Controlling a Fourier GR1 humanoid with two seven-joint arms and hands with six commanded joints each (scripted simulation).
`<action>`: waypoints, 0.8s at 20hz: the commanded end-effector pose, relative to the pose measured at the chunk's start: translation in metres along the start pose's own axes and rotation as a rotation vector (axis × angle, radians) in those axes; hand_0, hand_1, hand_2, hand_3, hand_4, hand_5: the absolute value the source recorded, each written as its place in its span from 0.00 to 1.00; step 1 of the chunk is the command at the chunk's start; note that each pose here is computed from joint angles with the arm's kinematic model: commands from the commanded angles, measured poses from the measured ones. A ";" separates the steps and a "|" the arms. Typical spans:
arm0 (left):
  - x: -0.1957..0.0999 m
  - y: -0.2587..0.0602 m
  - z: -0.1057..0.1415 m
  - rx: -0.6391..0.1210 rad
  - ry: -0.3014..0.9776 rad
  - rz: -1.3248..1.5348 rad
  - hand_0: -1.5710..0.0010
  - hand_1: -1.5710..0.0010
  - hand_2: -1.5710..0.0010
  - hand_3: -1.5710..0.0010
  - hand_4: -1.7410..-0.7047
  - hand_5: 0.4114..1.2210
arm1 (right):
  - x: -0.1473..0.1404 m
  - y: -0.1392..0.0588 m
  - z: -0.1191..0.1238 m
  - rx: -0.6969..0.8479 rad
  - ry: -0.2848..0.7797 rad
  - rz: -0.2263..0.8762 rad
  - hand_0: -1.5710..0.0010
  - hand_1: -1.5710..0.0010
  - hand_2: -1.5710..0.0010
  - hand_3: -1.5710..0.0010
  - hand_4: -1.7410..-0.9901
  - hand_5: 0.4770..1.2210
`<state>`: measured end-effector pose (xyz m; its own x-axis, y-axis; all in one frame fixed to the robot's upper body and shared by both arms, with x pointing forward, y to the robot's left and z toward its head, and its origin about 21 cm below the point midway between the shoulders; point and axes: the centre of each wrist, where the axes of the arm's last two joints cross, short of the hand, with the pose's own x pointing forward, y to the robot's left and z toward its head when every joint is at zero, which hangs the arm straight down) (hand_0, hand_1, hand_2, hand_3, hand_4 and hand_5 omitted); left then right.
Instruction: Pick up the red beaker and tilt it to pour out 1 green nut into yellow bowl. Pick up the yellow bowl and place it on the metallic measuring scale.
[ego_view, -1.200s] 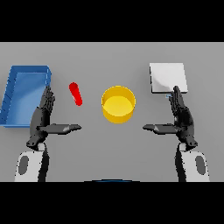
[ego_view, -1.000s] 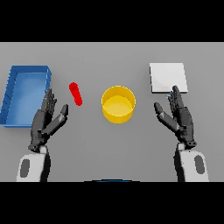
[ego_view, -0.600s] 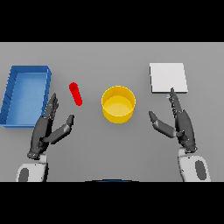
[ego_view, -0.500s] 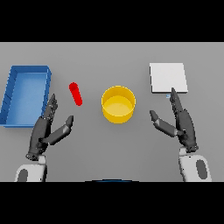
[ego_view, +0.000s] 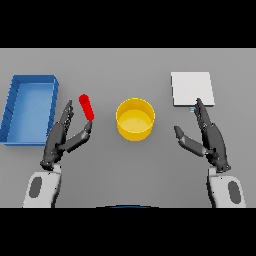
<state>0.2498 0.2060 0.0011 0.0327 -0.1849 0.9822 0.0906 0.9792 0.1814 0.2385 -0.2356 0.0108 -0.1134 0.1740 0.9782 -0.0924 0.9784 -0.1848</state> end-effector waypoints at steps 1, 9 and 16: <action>-0.002 -0.001 -0.006 0.007 -0.001 -0.006 1.00 1.00 1.00 1.00 0.51 0.31 | -0.001 -0.004 0.000 -0.003 0.004 0.000 1.00 1.00 1.00 1.00 0.59 0.19; -0.012 -0.004 -0.057 0.014 -0.015 -0.010 1.00 1.00 1.00 1.00 0.49 0.28 | 0.001 0.001 -0.001 -0.017 0.009 0.001 1.00 1.00 1.00 1.00 0.58 0.21; -0.015 -0.014 -0.087 0.015 -0.013 -0.064 1.00 1.00 1.00 1.00 0.47 0.32 | 0.000 -0.001 -0.003 -0.026 0.019 0.028 1.00 1.00 1.00 1.00 0.59 0.22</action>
<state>0.3349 0.1877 -0.0208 0.0158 -0.2474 0.9688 0.0769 0.9663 0.2455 0.2417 -0.2359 0.0108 -0.0965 0.2030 0.9744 -0.0635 0.9757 -0.2096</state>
